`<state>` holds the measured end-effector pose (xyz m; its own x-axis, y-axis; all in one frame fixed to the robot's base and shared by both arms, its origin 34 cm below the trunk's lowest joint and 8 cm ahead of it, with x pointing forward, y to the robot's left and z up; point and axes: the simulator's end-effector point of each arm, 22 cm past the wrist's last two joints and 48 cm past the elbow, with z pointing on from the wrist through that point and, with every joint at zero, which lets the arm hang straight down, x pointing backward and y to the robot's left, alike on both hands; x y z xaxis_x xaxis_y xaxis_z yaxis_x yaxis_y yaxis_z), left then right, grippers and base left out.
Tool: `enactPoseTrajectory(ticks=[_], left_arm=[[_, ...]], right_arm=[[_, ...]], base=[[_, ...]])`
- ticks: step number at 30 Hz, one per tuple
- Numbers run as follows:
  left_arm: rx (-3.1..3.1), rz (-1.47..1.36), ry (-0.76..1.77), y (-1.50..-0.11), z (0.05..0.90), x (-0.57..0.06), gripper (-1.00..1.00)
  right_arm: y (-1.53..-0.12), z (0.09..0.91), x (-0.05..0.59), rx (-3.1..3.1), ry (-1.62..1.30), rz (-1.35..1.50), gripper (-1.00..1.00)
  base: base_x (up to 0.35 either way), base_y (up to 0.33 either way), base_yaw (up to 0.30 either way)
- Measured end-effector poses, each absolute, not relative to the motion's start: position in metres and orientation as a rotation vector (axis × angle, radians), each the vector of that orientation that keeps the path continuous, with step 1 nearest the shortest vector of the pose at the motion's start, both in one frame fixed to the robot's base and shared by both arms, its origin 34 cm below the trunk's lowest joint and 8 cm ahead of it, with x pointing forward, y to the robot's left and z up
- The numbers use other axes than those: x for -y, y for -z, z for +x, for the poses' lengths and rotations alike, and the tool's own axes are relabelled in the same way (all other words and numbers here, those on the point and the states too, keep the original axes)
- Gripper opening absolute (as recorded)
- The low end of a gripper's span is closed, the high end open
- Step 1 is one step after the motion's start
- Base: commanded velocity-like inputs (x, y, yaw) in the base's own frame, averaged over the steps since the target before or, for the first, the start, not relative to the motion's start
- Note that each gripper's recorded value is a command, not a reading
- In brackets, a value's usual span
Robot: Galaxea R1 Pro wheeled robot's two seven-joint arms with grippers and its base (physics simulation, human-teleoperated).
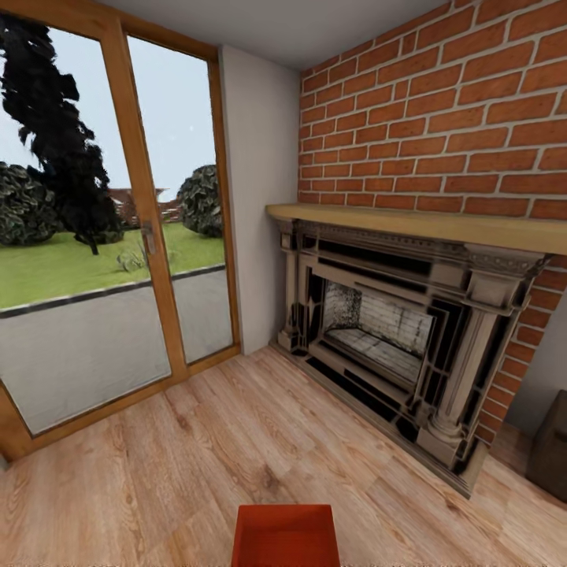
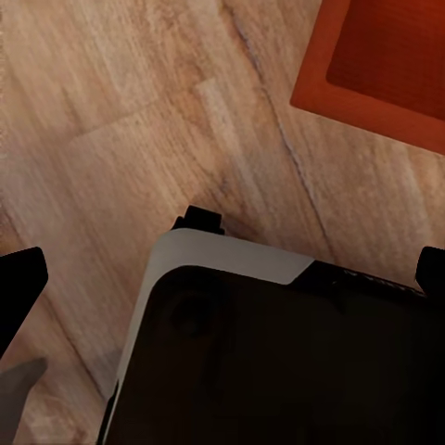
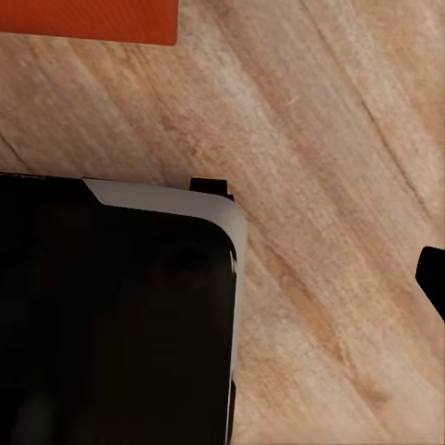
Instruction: Move the two storage containers from the living room to the garage. In the garage, place one container on the floor and stack the other container on top of it (either order is fine).
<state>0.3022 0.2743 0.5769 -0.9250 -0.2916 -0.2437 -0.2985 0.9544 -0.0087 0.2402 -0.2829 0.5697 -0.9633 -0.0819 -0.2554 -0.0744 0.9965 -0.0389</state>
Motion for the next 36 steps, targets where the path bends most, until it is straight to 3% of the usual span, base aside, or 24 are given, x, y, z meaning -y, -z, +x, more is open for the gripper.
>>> enactPoseTrajectory(ticks=[36], left_arm=[[-2.921,-0.438,-0.054,-0.568,0.281,-0.274,1.0]], right_arm=[[-0.563,0.216,0.28,-2.949,0.027,-0.124,1.0]], base=[[0.0,0.0,0.0]])
